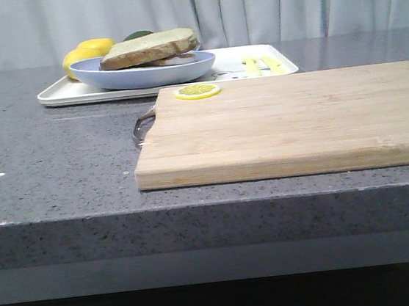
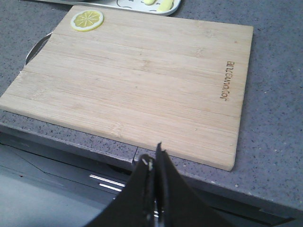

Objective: Place bread and move sandwich to tray

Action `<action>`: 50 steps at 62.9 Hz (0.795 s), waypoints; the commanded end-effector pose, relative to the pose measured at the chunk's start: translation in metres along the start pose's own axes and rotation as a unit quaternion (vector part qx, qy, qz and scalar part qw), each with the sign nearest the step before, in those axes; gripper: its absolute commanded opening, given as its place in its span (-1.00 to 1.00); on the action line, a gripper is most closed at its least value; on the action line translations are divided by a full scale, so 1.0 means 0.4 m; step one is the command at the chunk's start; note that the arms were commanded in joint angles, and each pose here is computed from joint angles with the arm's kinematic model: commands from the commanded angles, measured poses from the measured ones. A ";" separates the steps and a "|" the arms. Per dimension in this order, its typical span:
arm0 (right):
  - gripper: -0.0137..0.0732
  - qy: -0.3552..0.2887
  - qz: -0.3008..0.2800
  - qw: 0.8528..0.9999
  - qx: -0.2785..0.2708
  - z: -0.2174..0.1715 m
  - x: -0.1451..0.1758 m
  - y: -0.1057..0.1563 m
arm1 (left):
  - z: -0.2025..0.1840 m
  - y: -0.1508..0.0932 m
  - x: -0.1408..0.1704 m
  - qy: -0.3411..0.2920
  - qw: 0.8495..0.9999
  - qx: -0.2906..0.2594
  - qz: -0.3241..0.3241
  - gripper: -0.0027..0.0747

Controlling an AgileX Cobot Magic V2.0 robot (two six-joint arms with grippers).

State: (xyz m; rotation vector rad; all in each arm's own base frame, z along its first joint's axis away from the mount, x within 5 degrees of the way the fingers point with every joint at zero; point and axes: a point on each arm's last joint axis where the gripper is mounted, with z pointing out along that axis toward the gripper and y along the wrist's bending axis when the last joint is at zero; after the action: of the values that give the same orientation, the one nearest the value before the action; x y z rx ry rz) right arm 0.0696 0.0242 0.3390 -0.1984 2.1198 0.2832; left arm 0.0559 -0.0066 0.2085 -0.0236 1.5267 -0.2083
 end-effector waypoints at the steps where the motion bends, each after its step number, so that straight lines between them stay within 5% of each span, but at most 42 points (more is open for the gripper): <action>1: -0.85 -0.040 -0.003 0.999 0.000 -0.008 -0.030 0.002 | -0.006 0.000 -0.020 -0.051 0.999 0.001 -0.005 -0.98; 32: -0.85 -0.051 -0.005 0.999 0.008 -0.012 -0.016 -0.003 | -0.006 0.000 -0.020 -0.051 0.999 0.001 -0.005 -0.98; 50: -0.85 -0.239 0.029 0.967 0.079 0.042 0.130 -0.055 | -0.006 0.000 -0.020 -0.051 0.999 0.001 -0.005 -0.98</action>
State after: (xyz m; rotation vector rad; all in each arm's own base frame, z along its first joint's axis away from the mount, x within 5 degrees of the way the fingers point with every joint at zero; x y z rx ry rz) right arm 0.0612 0.0095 0.2860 -0.0072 1.8607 0.1949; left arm 0.0559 -0.0066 0.2085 -0.0236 1.5267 -0.2083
